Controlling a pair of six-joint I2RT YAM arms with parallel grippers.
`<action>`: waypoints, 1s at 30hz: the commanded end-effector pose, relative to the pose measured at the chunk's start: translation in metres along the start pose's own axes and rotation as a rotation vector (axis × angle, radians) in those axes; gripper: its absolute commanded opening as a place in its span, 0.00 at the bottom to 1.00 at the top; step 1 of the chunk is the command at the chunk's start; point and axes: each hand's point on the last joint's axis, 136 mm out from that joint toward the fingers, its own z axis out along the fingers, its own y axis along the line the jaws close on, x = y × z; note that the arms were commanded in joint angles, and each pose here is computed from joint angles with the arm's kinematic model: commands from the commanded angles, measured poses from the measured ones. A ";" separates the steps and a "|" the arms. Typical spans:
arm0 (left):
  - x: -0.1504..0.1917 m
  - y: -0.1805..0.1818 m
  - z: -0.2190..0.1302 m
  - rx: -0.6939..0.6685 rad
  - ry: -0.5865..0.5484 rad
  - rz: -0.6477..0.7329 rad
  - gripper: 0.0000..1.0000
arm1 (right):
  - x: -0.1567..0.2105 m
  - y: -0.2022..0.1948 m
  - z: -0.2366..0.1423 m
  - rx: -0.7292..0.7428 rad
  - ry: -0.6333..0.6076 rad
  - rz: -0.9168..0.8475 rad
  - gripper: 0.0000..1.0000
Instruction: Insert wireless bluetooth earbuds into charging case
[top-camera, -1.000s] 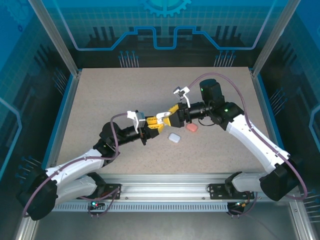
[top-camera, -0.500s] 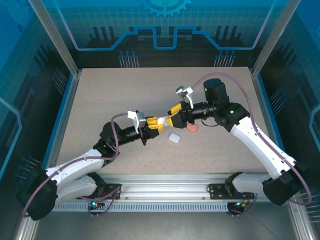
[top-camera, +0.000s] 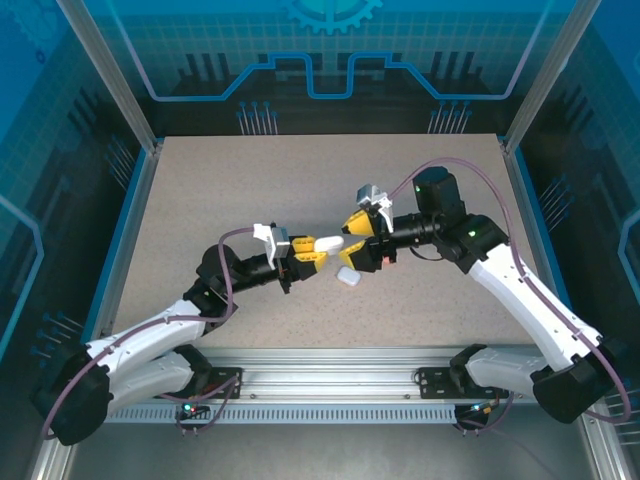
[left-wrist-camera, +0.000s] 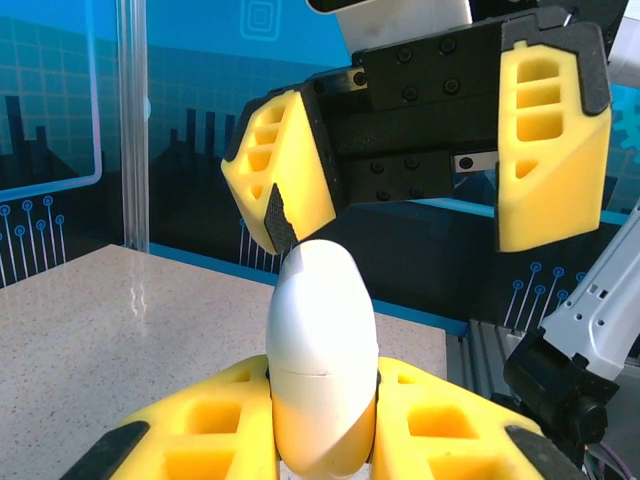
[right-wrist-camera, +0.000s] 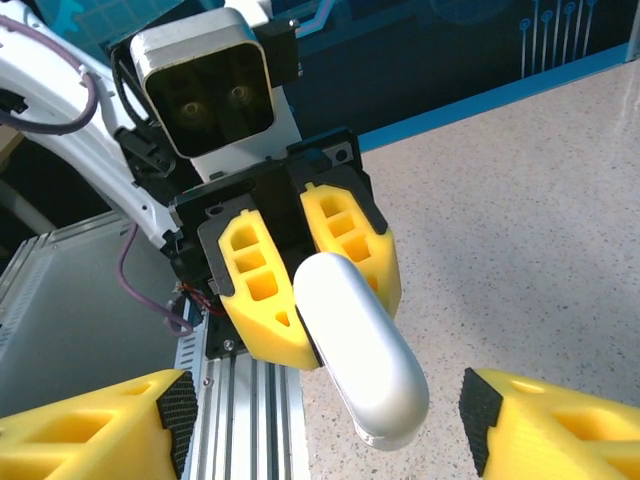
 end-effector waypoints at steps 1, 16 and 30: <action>-0.014 -0.011 -0.001 0.046 -0.036 0.030 0.00 | 0.010 0.010 0.009 -0.079 0.026 -0.004 0.71; -0.014 -0.009 -0.001 0.036 -0.036 0.026 0.00 | 0.017 0.003 0.028 -0.098 0.067 0.009 0.41; -0.013 -0.007 -0.006 0.004 -0.040 0.045 0.28 | 0.017 0.001 0.018 -0.040 0.053 -0.003 0.24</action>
